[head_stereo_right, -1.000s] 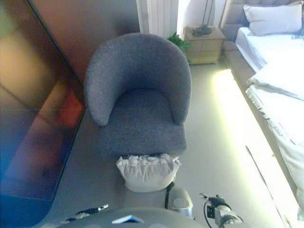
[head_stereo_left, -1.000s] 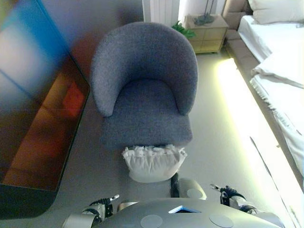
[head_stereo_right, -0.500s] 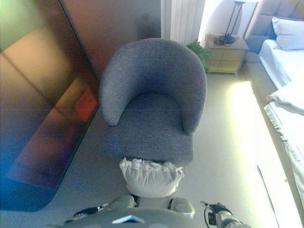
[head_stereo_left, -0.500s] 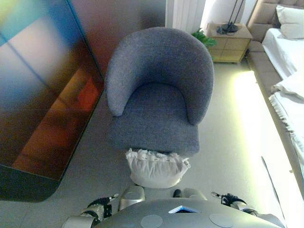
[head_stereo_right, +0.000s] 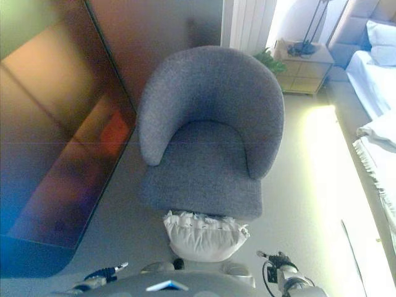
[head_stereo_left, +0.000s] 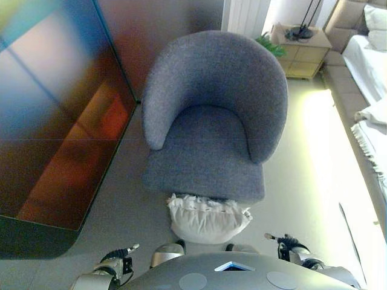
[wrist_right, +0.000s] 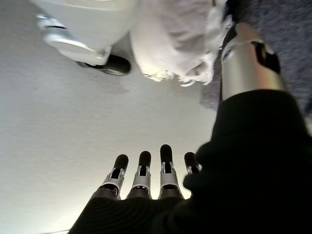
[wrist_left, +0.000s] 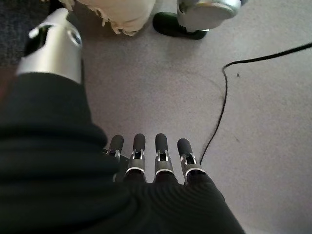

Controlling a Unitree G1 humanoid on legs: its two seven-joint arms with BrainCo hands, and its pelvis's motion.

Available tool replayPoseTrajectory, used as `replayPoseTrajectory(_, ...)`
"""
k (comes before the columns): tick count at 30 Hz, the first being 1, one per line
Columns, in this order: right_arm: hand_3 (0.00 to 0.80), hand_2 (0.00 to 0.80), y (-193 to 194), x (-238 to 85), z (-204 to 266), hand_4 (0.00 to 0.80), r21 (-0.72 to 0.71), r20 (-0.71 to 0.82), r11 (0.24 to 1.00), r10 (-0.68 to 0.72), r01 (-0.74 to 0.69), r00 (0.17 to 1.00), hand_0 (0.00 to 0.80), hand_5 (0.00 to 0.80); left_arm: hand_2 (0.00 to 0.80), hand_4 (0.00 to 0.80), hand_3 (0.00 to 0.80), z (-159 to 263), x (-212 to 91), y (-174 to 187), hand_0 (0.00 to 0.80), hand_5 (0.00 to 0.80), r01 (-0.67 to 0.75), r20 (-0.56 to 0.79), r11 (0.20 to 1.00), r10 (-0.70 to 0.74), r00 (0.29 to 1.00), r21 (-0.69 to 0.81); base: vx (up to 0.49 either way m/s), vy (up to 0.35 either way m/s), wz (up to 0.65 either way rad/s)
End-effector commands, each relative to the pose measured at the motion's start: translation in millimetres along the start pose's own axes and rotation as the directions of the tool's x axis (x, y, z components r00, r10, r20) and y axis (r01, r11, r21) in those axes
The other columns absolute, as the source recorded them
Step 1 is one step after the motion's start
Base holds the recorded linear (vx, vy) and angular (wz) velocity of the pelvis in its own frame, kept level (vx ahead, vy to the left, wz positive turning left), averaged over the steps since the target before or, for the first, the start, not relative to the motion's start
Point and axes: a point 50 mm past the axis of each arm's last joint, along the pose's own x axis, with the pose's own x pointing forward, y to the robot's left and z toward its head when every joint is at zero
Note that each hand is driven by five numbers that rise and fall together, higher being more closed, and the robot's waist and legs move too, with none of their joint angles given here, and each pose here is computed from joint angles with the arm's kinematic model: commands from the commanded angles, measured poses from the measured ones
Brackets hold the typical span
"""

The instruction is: Pick up the cushion and take it to the sofa

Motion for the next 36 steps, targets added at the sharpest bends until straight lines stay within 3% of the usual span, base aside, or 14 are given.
replayPoseTrajectory(1, 0.0, 0.0, 1.3, 0.1, 58.0, 0.0, -0.031, 0.224, 0.999, -0.027, 0.034, 0.974, 0.0, 0.0, 0.0, 0.0, 0.0, 33.7, -0.4, 13.2, 0.0, 0.0, -0.071, 0.108, 0.995, 0.077, 0.991, -0.065, -0.048, -0.098, -0.41)
replayPoseTrajectory(5, 0.0, 0.0, -0.3, -4.1, 97.1, 0.0, -0.019, 0.344, 0.996, -0.079, 0.091, 0.936, 0.0, 0.0, 0.0, 0.0, 0.0, 84.1, -10.4, 2.0, 0.0, 0.0, -0.027, 0.291, 0.996, 0.051, 0.955, -0.085, -0.229, -0.109, -0.19)
replayPoseTrajectory(13, 0.0, 0.0, -16.3, -23.7, 182.5, 0.0, 0.06, 0.529, 0.966, -0.244, 0.251, 0.813, 0.0, 0.0, 0.0, 0.0, 0.0, 187.7, -61.7, -35.3, 0.0, 0.0, 0.103, 0.67, 0.991, -0.019, 0.742, -0.086, -0.251, -0.008, -0.01)
replayPoseTrajectory(20, 0.0, 0.0, -15.2, -52.2, 244.7, 0.0, 0.094, 0.669, 0.95, -0.283, 0.299, 0.688, 0.0, 0.0, 0.0, 0.0, 0.0, 245.6, -110.0, -55.8, 0.0, 0.0, 0.131, 0.813, 0.988, -0.015, 0.582, -0.075, -0.166, 0.029, -0.03)
replayPoseTrajectory(25, 0.0, 0.0, -16.4, -67.1, 268.2, 0.0, 0.11, 0.729, 0.942, -0.293, 0.316, 0.619, 0.0, 0.0, 0.0, 0.0, 0.0, 264.4, -131.7, -61.9, 0.0, 0.0, 0.155, 0.871, 0.986, -0.016, 0.491, -0.069, -0.094, 0.028, -0.07)
replayPoseTrajectory(30, 0.0, 0.0, -18.1, -87.6, 295.8, 0.0, 0.146, 0.792, 0.929, -0.316, 0.34, 0.523, 0.0, 0.0, 0.0, 0.0, 0.0, 288.3, -165.4, -70.1, 0.0, 0.0, 0.192, 0.941, 0.981, -0.038, 0.336, -0.029, -0.084, 0.014, 0.02)
replayPoseTrajectory(36, 0.0, 0.0, -17.3, -107.3, 318.9, 0.0, 0.156, 0.841, 0.915, -0.321, 0.372, 0.435, 0.0, 0.0, 0.0, 0.0, 0.0, 304.7, -188.9, -69.6, 0.0, 0.0, 0.202, 0.971, 0.979, -0.026, 0.236, -0.023, -0.057, 0.003, -0.02)
